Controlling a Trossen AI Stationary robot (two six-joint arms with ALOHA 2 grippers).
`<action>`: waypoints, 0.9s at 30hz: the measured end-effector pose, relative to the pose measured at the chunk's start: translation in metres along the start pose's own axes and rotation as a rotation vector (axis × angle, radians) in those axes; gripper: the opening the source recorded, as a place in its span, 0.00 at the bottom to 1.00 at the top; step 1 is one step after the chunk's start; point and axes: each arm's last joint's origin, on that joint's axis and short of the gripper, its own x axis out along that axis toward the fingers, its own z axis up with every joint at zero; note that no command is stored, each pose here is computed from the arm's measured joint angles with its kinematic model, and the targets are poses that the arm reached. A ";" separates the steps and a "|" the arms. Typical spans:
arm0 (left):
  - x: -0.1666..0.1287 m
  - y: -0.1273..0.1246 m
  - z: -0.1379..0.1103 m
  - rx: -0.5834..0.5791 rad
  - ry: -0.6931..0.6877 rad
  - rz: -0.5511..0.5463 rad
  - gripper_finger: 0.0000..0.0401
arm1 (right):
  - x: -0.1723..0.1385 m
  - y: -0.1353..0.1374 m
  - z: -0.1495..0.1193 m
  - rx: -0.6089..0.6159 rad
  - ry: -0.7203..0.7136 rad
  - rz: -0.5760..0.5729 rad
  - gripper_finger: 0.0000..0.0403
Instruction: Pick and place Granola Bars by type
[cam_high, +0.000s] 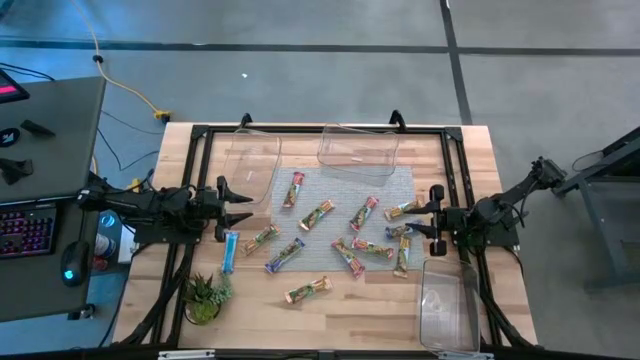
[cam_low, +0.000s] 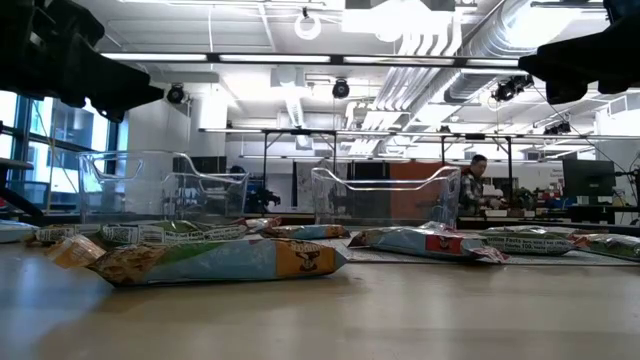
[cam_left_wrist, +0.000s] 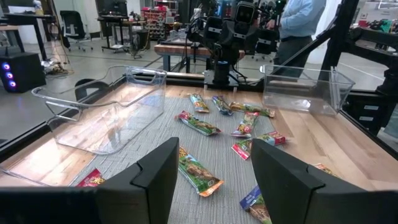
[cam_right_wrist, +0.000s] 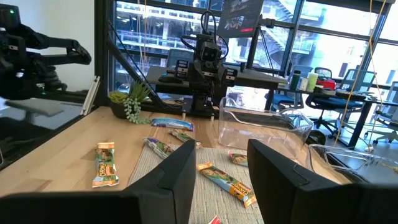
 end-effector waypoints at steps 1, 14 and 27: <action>0.000 0.000 0.000 0.000 0.000 0.000 0.48 | 0.000 0.000 0.000 0.000 0.000 0.000 0.32; 0.000 0.000 0.000 0.000 0.000 0.000 0.48 | 0.000 0.000 0.000 0.000 0.000 0.000 0.32; 0.000 0.000 0.000 0.000 0.000 0.000 0.48 | 0.000 0.000 0.000 -0.205 0.002 -0.005 0.32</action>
